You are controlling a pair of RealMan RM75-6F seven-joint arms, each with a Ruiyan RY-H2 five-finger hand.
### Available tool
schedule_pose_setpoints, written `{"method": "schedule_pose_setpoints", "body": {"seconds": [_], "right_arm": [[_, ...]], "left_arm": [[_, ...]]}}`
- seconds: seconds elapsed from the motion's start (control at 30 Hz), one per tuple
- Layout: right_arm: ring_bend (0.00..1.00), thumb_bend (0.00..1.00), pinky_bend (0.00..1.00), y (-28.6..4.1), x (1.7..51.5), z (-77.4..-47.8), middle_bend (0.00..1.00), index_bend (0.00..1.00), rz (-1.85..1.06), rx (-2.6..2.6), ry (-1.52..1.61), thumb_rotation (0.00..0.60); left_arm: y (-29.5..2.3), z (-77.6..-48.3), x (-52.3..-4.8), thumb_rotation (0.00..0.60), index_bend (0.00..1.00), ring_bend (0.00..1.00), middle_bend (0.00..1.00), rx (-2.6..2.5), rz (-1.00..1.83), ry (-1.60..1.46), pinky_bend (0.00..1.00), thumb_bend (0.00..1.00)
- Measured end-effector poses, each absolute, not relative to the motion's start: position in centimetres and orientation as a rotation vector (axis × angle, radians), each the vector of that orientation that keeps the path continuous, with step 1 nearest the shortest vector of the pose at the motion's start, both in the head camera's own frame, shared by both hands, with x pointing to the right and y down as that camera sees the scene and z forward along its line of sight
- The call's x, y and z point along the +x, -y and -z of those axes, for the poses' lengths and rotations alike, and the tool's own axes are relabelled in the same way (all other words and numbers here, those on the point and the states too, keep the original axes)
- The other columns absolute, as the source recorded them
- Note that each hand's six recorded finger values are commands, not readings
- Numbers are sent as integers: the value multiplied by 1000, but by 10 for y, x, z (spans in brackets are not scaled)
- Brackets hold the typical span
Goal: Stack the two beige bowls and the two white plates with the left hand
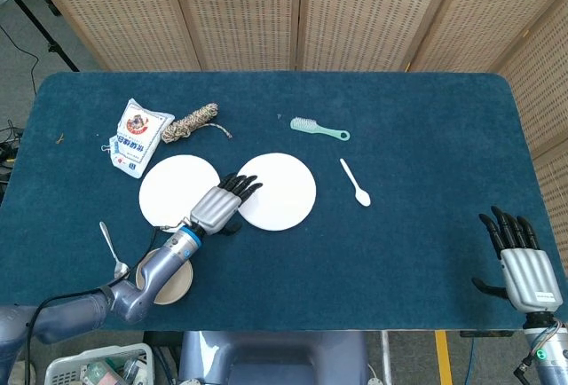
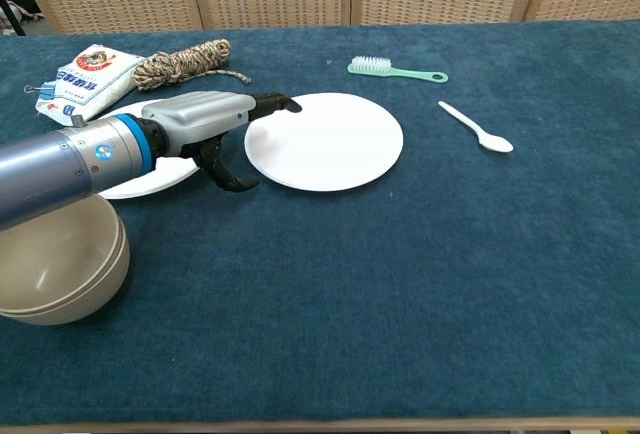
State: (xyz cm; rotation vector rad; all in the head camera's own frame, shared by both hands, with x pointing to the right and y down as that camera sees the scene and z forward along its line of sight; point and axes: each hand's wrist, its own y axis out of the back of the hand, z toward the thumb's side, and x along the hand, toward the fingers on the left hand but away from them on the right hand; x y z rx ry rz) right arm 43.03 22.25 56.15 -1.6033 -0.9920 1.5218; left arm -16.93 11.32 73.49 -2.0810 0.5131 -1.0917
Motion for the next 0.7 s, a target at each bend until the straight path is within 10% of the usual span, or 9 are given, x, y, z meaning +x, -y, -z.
{"method": "schedule_pose_setpoints", "body": {"seconds": [0.7], "right_arm": [[0,0,0,-222,430,-562,0,17,-1521,-1608,994,600]], "left_arm": [[-114,-751,-137,600,284,0,0,-2028,1100,-524,0,358]]}}
